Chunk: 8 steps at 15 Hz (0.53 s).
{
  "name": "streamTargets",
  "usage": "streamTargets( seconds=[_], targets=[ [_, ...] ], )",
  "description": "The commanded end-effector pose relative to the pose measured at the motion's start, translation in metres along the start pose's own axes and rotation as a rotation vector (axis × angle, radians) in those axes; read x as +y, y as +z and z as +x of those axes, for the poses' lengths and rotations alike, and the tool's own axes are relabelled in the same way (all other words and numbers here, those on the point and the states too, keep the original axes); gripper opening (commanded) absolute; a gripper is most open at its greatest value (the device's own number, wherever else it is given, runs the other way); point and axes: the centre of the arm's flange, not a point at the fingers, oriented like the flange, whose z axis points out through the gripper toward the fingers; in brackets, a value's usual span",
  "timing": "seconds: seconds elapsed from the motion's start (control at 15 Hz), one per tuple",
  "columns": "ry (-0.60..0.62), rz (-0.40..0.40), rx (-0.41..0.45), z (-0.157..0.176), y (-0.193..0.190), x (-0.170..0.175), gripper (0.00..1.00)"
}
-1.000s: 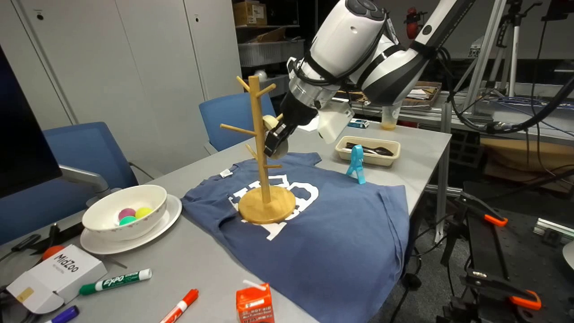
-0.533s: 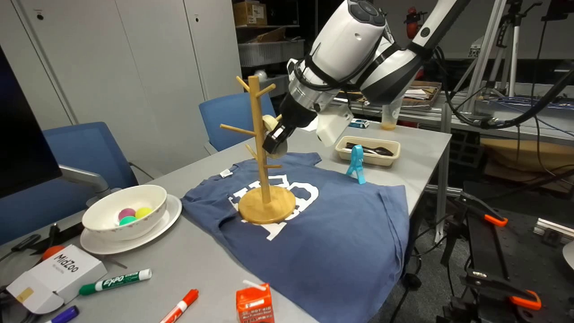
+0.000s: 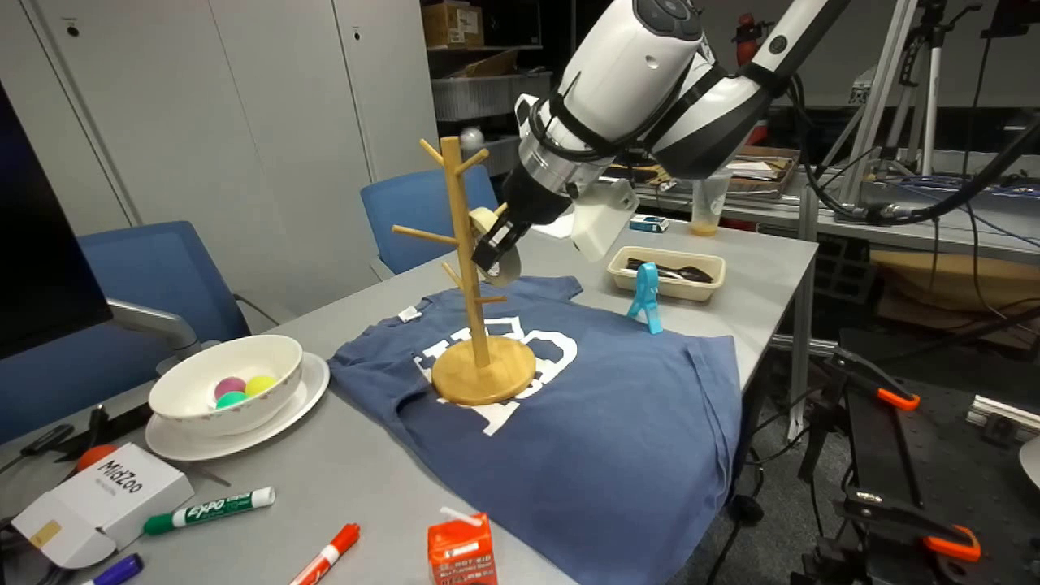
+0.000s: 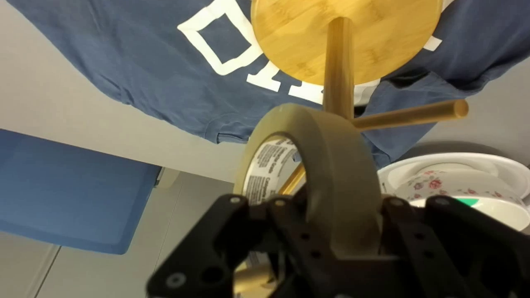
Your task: Remove the tape from the wooden holder
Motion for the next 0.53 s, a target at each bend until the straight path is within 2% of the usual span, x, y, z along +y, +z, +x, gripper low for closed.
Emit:
streamTargets(
  seconds=[0.0, 0.47],
  targets=[
    [-0.020, -0.063, 0.045, 0.002, -0.024, 0.000, 0.02],
    [-0.014, -0.160, 0.070, 0.003, -0.057, 0.020, 0.02]
  ],
)
